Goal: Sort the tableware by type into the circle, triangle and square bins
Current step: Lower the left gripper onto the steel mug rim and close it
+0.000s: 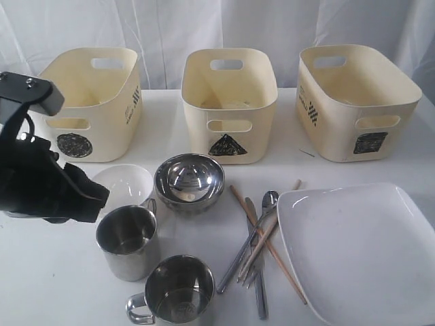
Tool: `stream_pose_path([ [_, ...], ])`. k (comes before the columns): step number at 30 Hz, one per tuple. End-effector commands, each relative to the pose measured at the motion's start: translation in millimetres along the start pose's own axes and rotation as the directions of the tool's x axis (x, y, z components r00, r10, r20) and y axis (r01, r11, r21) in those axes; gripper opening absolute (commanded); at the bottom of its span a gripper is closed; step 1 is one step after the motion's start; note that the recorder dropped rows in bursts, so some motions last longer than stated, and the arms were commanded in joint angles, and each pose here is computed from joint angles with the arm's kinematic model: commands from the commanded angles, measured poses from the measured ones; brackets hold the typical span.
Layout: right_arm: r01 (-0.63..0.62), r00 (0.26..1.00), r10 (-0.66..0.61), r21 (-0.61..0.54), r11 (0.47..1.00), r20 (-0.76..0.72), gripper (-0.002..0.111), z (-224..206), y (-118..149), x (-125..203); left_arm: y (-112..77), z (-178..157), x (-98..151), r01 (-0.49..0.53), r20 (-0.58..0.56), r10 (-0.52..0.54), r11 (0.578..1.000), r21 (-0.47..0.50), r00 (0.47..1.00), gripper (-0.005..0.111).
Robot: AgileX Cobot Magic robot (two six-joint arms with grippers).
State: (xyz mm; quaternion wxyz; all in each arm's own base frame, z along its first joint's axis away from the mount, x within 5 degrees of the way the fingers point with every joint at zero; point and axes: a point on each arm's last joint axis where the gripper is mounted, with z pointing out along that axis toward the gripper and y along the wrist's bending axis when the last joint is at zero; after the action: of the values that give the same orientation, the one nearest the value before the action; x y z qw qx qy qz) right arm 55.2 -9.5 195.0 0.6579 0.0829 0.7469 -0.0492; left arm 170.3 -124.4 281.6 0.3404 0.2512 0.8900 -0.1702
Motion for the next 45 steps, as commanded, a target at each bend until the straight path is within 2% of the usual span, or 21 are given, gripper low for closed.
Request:
stream_pose_path([
  [1,0.002,1.0,-0.002,0.001,1.0,0.002,0.0,0,0,1,1.2,12,1,0.035,-0.055,-0.035,0.999,0.004,0.998,0.044],
  [17,0.002,1.0,-0.002,0.001,1.0,0.002,0.0,0,0,1,2.8,44,5,0.11,-0.133,-0.108,0.994,0.011,0.985,0.045],
  [25,0.002,1.0,-0.002,0.001,1.0,0.002,0.0,0,0,1,4.5,53,5,0.144,-0.137,-0.143,0.99,-0.002,0.98,0.063],
  [31,0.002,1.0,-0.002,0.001,1.0,0.002,0.0,0,0,1,5.9,59,7,0.15,-0.165,-0.15,0.989,-0.01,0.975,0.063],
  [39,0.002,1.0,-0.002,0.001,1.0,0.002,0.0,0,0,1,24.8,59,10,0.199,-0.19,-0.208,0.978,-0.063,0.96,0.063],
  [45,0.002,1.0,-0.002,0.001,1.0,0.002,0.0,0,0,1,25.2,60,9,0.199,-0.182,-0.208,0.978,-0.065,0.961,0.063],
])
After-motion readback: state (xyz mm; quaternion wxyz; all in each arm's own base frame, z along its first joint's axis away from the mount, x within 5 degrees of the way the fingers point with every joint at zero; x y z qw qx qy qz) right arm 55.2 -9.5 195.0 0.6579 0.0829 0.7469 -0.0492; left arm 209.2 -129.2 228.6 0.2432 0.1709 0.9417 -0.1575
